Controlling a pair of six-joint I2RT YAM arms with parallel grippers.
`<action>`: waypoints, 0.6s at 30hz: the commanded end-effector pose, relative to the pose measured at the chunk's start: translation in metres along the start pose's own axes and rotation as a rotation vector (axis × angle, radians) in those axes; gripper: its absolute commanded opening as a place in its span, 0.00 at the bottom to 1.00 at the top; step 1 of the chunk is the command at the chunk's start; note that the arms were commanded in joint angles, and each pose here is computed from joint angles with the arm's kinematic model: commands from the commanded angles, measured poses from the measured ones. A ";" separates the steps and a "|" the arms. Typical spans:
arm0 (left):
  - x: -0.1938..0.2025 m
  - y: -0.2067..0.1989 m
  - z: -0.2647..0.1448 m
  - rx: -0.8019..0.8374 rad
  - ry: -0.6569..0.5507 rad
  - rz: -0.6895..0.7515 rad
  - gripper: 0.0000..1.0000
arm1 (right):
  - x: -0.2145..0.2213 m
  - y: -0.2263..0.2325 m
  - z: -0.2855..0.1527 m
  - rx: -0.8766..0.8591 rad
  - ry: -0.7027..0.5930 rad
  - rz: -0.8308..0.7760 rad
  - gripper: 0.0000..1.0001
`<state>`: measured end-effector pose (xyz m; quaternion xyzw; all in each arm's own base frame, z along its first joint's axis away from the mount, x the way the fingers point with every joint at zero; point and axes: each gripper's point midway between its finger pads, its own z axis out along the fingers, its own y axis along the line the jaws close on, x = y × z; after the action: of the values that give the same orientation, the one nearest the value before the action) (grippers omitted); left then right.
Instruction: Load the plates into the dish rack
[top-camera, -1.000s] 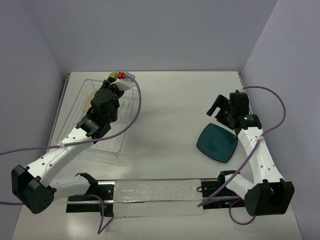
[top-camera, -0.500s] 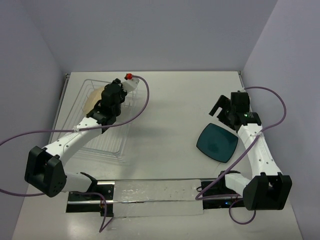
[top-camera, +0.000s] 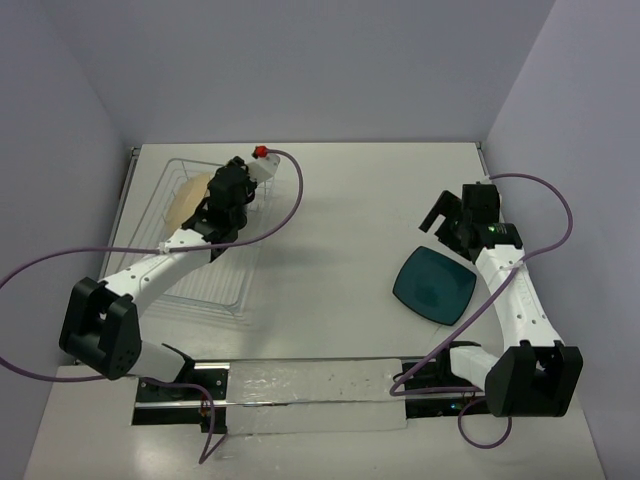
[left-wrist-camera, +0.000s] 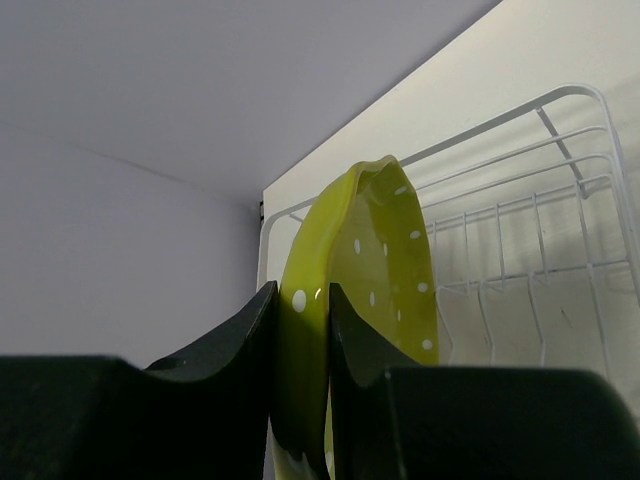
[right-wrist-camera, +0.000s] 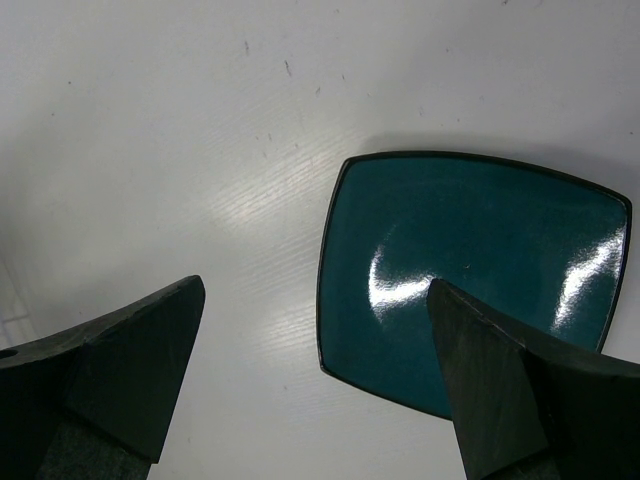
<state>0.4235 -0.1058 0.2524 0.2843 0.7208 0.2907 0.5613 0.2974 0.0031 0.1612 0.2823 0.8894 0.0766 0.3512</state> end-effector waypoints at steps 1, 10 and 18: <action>-0.008 0.046 0.003 -0.172 0.038 -0.007 0.00 | -0.005 -0.005 0.001 0.013 -0.025 -0.012 1.00; 0.002 0.022 -0.003 -0.063 0.090 0.028 0.00 | -0.003 -0.005 0.000 0.004 -0.034 -0.015 1.00; 0.016 0.003 -0.005 -0.006 0.143 -0.042 0.00 | 0.000 -0.006 0.001 0.000 -0.027 -0.020 1.00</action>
<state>0.4167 -0.0962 0.2183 0.2924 0.7617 0.3059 0.4906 0.2914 0.0028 0.1499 0.2796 0.8952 0.0723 0.3393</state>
